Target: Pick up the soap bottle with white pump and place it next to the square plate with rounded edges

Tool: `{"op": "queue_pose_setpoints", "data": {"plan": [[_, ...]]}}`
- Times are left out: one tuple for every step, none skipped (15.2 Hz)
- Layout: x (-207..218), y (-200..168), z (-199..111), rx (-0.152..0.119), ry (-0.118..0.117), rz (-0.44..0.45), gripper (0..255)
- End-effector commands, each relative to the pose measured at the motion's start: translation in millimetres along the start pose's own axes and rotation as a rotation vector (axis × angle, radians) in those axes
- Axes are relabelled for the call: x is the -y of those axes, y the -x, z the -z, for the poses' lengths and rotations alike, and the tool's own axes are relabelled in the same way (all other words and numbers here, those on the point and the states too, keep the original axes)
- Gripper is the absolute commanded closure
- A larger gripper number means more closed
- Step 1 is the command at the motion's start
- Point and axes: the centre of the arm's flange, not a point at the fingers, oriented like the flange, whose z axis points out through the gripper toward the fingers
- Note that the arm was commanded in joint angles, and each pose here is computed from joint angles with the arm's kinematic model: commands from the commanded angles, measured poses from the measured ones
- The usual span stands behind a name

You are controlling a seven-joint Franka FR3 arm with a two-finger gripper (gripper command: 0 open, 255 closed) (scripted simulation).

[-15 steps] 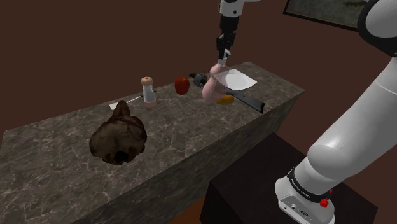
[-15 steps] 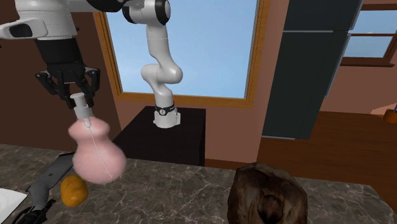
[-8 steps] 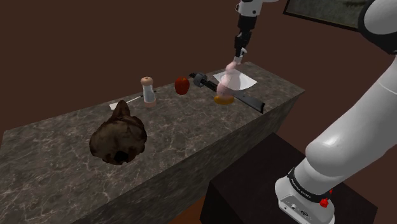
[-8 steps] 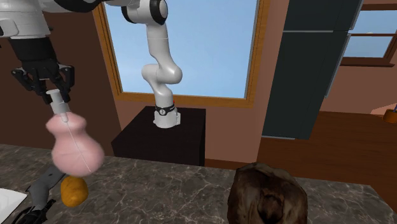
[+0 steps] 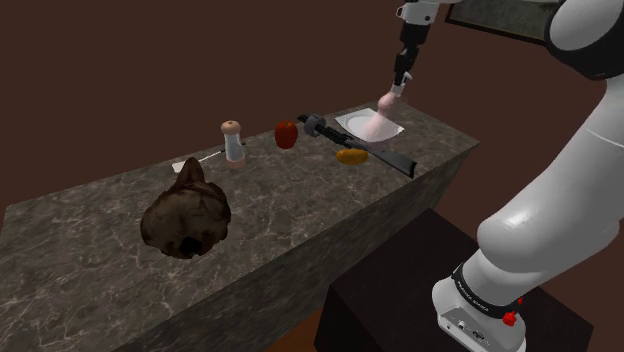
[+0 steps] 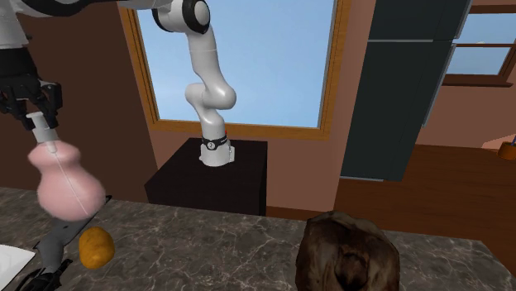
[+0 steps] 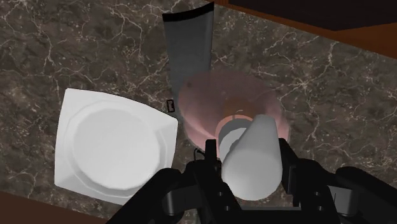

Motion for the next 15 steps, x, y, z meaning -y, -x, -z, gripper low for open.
{"op": "queue_pose_setpoints", "data": {"plan": [[-25.5, 13.2, 0.0, -0.001, 0.001, 0.001, 255], [-37.3, 19.1, 0.1, -0.001, 0.001, 0.001, 255], [-49.1, 25.0, 0.1, -0.001, 0.001, 0.001, 255], [-60.9, 30.9, 0.2, -0.001, 0.001, 0.001, 255], [-72.7, 36.8, 0.2, -0.001, 0.001, 0.001, 255], [-84.5, 42.7, 0.3, -0.001, 0.001, 0.001, 255], [-96.3, 48.6, 0.3, -0.001, 0.001, 0.001, 255], [-108.1, 54.5, 0.3, -0.001, 0.001, 0.001, 255], [-119.9, 60.5, 0.4, -0.001, 0.001, 0.001, 255], [-131.7, 66.4, 0.4, -0.001, 0.001, 0.001, 255], [-143.5, 72.3, 0.5, -0.001, 0.001, 0.001, 255], [-155.3, 78.2, 0.5, -0.001, 0.001, 0.001, 255], [-167.1, 84.1, 0.6, -0.001, 0.001, 0.001, 255], [-178.9, 90.0, 0.6, -0.001, 0.001, 0.001, 255], [-190.7, 95.9, 0.7, -0.001, 0.001, 0.001, 255]]}}
